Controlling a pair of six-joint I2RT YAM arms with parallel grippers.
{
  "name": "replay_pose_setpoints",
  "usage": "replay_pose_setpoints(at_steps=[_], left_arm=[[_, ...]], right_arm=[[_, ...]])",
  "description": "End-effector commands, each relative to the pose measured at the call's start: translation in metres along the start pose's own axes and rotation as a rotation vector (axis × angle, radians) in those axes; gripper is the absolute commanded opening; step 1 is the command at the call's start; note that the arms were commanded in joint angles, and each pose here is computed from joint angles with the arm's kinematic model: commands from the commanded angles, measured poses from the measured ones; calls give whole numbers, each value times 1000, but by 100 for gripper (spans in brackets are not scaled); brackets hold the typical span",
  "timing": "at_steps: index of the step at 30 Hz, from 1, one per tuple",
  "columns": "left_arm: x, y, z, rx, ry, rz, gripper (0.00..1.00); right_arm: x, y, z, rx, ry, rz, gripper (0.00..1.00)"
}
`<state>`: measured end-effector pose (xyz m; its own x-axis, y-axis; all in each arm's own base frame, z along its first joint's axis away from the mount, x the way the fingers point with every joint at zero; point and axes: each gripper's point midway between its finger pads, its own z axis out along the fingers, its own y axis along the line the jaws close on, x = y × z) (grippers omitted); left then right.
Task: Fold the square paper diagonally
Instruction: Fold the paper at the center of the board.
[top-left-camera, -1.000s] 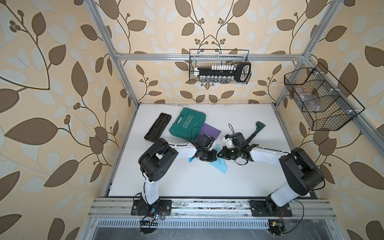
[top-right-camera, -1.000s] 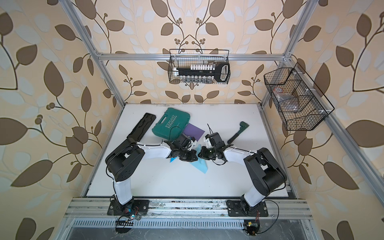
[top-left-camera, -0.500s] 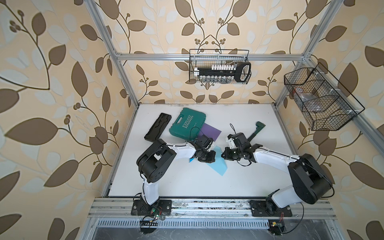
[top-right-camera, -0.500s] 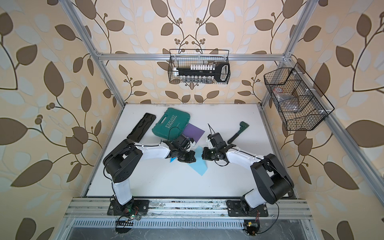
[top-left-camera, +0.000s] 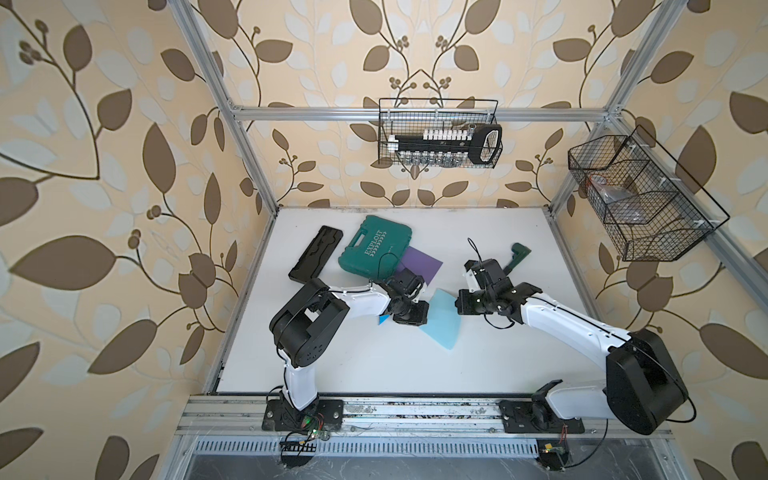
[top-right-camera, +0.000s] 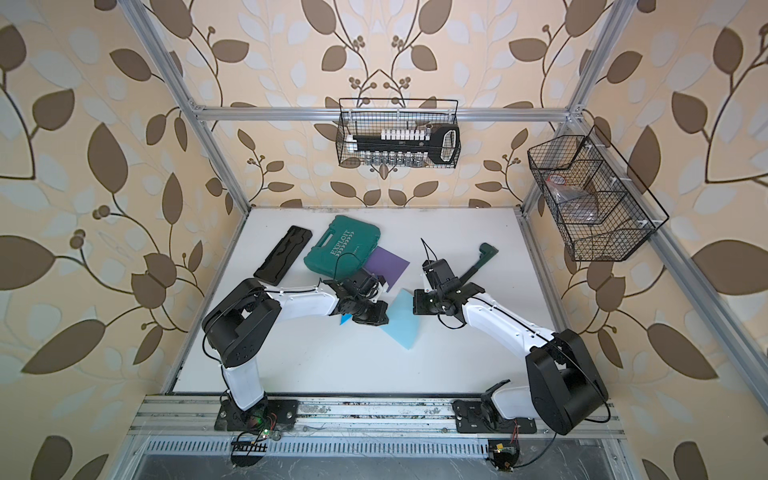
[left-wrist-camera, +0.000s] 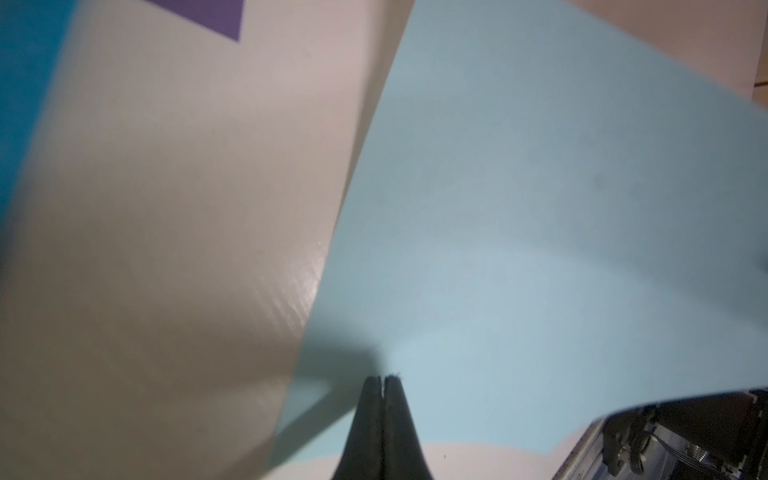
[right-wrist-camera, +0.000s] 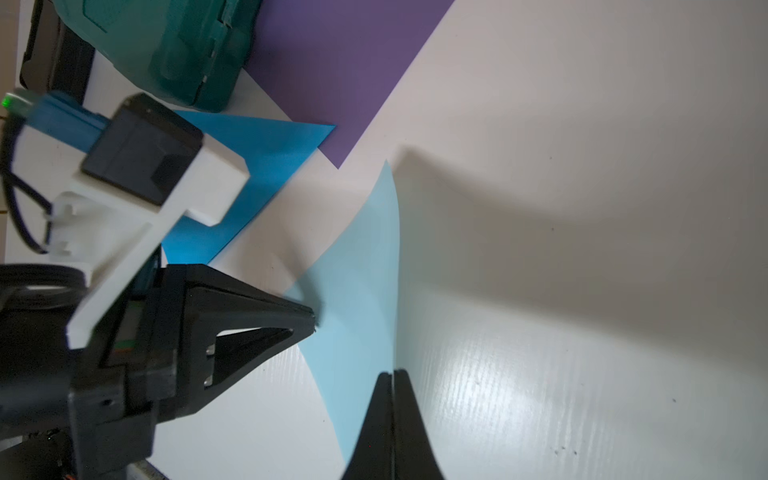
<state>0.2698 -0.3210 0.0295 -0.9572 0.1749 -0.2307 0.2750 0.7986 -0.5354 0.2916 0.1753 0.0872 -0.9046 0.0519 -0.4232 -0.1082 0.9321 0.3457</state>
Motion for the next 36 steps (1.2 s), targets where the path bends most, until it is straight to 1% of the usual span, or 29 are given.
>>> replay_pose_setpoints(at_steps=[1,13,26,30,34,36], left_arm=[[-12,-5,-23,2,-55,31,0],[-4,-6,-14,45,-20,19,0],[13,11,-4,8,23,4,0],[15,13,1,11,31,2,0],[16,15,6,16,35,-1,0],[15,15,6,17,33,-4,0]], right_arm=[[-5,-3,1,25,5,-30,0],[-4,-6,6,37,19,-21,0],[-3,-6,6,29,26,-18,0],[-3,5,8,-41,26,-5,0],[-1,22,18,-147,39,48,0],[1,27,24,-170,52,66,0]])
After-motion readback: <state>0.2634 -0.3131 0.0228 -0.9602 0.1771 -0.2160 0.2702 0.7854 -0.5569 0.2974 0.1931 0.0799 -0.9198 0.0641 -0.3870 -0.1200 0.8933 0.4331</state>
